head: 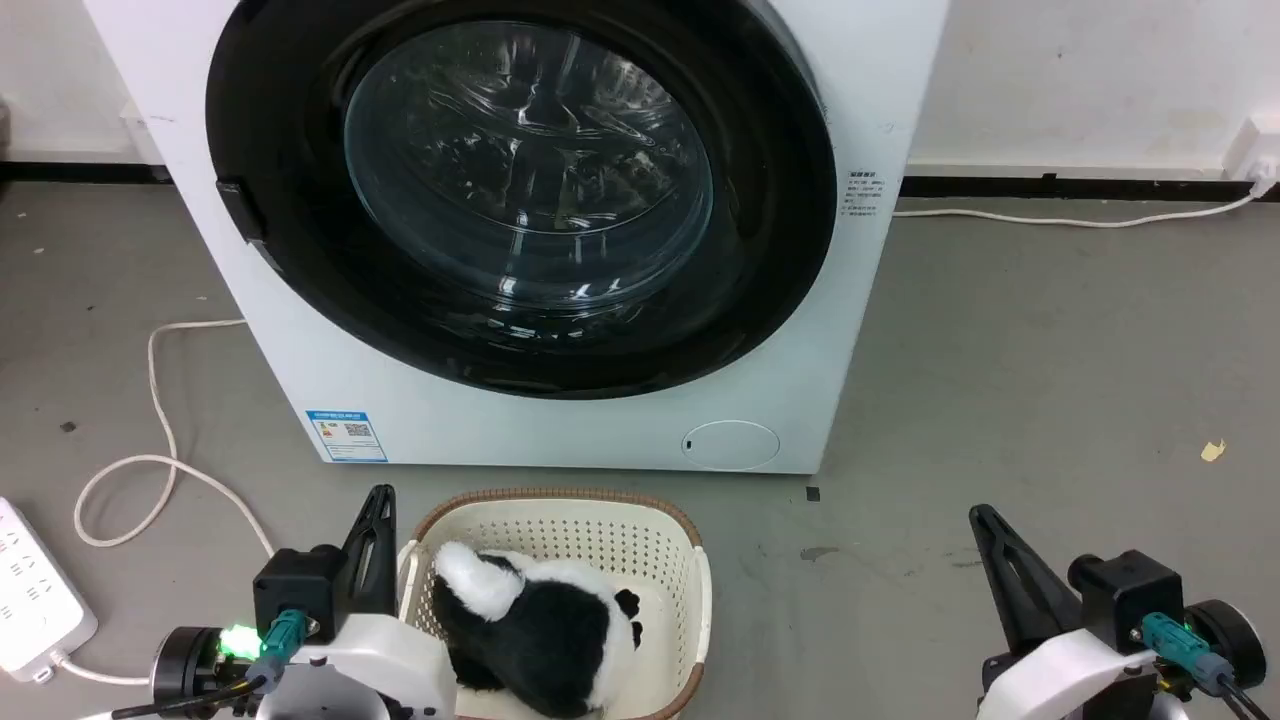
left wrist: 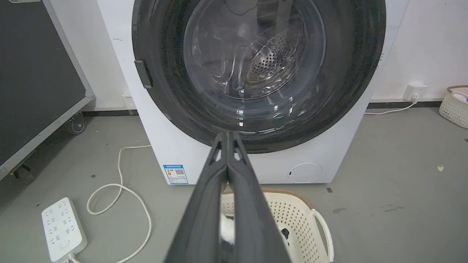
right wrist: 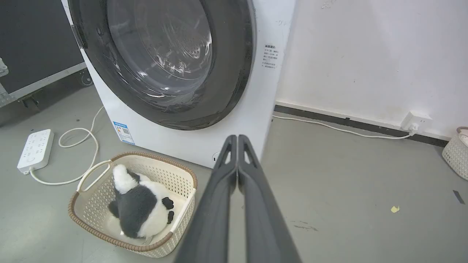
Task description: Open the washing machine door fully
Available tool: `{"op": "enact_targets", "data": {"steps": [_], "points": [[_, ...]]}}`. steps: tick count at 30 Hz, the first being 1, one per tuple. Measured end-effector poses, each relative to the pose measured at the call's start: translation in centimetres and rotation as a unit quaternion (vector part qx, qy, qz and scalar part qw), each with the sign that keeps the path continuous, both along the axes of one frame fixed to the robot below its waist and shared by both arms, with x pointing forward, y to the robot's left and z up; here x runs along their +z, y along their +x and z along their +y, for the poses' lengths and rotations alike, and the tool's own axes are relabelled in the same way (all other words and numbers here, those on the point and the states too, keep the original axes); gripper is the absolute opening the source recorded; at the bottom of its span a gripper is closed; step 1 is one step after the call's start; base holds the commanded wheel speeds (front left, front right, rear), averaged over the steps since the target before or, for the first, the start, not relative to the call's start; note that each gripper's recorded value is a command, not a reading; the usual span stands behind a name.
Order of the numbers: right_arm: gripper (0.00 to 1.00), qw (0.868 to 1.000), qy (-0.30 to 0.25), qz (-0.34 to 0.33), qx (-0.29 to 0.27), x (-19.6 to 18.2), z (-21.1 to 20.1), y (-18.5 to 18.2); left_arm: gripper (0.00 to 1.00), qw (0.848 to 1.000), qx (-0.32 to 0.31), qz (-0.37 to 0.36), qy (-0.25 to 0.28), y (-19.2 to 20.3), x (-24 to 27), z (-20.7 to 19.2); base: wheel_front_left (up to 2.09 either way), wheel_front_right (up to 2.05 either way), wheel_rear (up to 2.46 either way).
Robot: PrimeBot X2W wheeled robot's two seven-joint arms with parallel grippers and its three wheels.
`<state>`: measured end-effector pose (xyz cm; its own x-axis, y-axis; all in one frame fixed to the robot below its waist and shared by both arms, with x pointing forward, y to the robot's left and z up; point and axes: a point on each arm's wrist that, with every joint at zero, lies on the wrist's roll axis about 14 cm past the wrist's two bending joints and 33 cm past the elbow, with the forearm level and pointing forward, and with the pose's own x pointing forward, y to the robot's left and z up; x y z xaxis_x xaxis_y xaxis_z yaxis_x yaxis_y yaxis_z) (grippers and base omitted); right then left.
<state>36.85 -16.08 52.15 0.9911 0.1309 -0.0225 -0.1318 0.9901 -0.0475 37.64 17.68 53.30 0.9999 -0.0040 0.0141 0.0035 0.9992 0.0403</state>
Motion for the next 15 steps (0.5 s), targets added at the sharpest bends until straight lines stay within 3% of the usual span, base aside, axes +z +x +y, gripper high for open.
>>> {"op": "enact_targets", "data": {"steps": [15], "points": [[0.00,1.000,0.000,0.000,0.000,0.00,0.00,0.01,0.00,1.000,0.000,0.000,0.000,0.00,0.00,0.01,0.00,0.00,0.00]]}}
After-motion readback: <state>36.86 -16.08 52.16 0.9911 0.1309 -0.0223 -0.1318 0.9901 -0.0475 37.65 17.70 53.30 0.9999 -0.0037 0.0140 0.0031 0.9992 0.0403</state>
